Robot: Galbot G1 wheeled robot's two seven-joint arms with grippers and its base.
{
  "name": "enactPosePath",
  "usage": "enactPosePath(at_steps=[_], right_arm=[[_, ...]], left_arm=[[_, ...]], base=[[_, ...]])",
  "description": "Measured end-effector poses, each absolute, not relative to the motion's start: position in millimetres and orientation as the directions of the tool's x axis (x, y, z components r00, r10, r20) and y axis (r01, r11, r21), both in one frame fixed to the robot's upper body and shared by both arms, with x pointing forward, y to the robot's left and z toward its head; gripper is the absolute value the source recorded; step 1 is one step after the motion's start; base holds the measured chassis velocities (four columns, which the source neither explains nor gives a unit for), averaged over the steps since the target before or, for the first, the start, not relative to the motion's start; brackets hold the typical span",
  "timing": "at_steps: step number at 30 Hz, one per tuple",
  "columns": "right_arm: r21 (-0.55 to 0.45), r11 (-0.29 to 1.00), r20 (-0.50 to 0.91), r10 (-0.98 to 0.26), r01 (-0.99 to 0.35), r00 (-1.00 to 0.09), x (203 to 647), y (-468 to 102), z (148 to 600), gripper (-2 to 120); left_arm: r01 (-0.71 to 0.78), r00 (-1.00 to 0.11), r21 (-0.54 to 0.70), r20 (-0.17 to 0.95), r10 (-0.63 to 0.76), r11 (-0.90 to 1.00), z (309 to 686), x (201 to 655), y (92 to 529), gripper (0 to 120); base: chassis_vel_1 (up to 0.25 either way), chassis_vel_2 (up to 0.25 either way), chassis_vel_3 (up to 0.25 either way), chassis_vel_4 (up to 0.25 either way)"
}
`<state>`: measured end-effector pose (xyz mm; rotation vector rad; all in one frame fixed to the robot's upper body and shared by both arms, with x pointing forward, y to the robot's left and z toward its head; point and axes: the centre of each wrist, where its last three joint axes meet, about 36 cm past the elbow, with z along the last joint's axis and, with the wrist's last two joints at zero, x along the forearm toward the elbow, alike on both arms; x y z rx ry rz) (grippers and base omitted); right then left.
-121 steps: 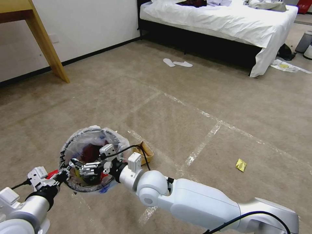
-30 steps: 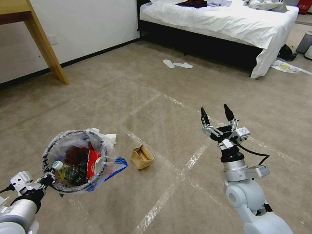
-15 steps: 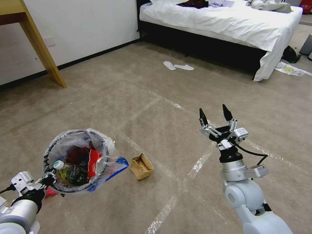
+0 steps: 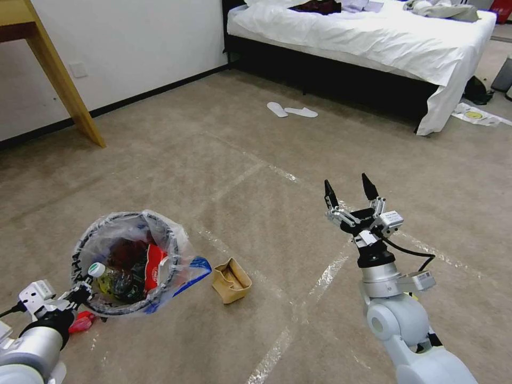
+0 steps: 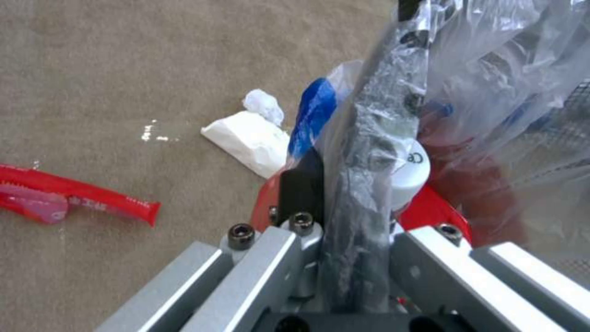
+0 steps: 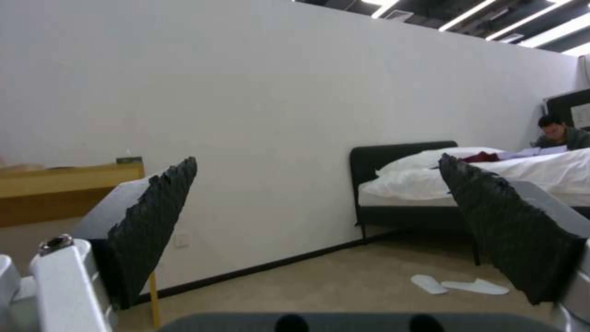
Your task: Pick up the trash bin and place the garbage on the floor into it.
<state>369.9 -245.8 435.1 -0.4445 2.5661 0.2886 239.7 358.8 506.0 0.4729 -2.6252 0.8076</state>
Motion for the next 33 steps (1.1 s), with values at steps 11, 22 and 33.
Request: enactPosePath(at_steps=[11,22,33], right_arm=[[0.106,0.927,-0.517,-0.256,-0.359,-0.816,371,-246,429,100],[0.094,0.933,-0.514,-0.253,-0.347,-0.820,370,-248,422,100],[0.090,0.930,-0.522,-0.260,-0.356,-0.813,373,-244,425,100]], left_arm=[[-0.413,-0.880,-0.471,0.426,-0.209,0.779,504,240,359,0],[-0.406,-0.885,-0.480,0.419,-0.203,0.777,505,242,357,0],[-0.409,-0.885,-0.477,0.415,-0.210,0.778,507,240,359,0]], base=[[0.000,0.000,0.000,0.000],[0.000,0.000,0.000,0.000],[0.000,0.000,0.000,0.000]])
